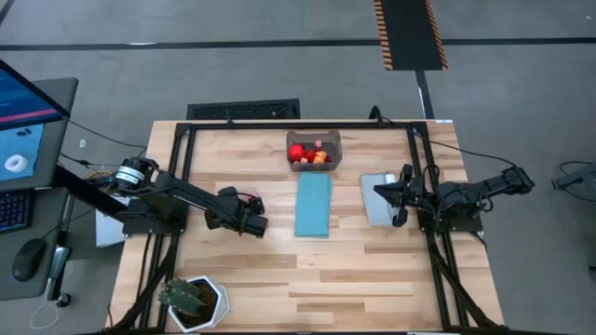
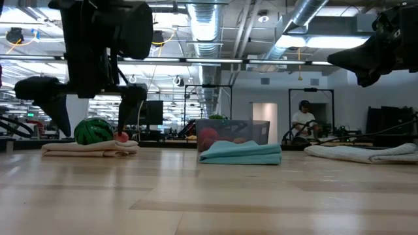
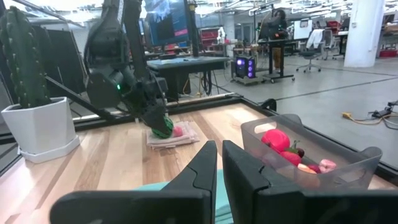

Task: Pick and placing Produce into tupperware
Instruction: Put the green watermelon into the gray bin

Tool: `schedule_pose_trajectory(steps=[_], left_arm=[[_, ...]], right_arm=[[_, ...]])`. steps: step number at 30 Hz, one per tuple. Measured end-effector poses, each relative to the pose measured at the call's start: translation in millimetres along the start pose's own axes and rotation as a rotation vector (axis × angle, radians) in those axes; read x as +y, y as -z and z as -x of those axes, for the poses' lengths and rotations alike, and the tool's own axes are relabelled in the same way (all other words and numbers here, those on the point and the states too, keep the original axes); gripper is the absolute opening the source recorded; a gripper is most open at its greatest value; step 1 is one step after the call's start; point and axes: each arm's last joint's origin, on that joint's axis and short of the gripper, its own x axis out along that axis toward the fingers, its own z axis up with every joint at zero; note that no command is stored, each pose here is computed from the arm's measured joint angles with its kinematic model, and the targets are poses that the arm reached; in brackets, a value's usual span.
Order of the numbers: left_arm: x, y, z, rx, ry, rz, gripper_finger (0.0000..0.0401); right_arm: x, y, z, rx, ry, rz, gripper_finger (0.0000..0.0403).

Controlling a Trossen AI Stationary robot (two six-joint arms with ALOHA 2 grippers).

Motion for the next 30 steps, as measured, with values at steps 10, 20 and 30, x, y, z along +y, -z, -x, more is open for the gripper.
schedule_pose_trajectory(steps=[10,20,30], left_arm=[[-1.7,3.1,-5.7,-0.001,-0.014,-0.002,0.0387],[-2.1,2.2,-5.8,-0.005,-0.012,-0.016,0.0334],[-2.4,1.7,-5.8,-0.027,0.001,-0.031,0.0286]], right_arm=[[-0.1,-0.2,0.1,-0.003,0.000,-0.002,0.0049],[-0.1,-0.2,0.1,-0.002,0.000,-0.001,0.0049],[-0.1,-0.2,0.1,-0.002,0.000,-0.001,0.0049]])
